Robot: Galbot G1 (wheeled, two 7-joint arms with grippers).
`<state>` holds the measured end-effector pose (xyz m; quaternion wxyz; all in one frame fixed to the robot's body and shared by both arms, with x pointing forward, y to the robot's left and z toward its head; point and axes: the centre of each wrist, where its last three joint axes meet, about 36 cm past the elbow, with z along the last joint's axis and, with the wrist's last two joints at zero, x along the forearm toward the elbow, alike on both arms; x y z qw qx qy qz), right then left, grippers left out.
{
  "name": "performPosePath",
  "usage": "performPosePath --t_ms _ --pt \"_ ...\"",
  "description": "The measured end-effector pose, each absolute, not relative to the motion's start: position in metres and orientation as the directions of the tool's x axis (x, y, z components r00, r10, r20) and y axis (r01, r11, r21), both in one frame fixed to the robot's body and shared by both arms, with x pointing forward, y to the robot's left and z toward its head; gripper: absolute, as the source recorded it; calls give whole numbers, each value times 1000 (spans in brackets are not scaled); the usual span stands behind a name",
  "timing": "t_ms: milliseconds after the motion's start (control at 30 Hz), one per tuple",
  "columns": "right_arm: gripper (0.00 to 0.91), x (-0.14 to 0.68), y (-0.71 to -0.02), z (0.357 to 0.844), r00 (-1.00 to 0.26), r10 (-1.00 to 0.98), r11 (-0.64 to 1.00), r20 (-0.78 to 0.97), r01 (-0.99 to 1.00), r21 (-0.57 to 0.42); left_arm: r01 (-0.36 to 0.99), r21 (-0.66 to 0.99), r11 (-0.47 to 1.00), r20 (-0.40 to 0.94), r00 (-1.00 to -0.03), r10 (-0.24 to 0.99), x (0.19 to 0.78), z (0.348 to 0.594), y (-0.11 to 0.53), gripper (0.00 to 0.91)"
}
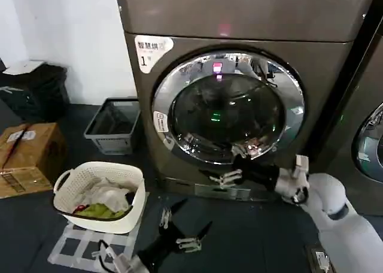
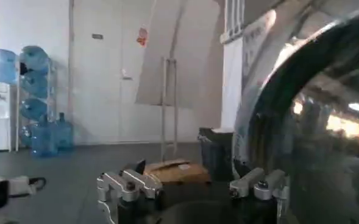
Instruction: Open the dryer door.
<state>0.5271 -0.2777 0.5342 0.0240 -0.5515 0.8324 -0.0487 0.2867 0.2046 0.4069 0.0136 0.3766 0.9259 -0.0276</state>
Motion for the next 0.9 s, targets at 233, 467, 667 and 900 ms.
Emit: performPosePath --t_ms 233,467,667,900 --pt "907 545 -275 528 -411 -911 404 39 -907 -116 726 -29 687 -60 -688 723 286 411 205 907" --pt "907 559 -269 530 -424 -905 417 41 -901 -124 726 -33 687 -52 -687 724 285 409 206 907" --pt "907 570 -252 534 -439 -898 430 38 -892 -140 727 -31 686 -53 -686 726 286 409 206 907" --pt "907 581 -227 534 -422 -905 411 45 -899 -153 727 -36 686 -50 -687 725 286 408 205 907"
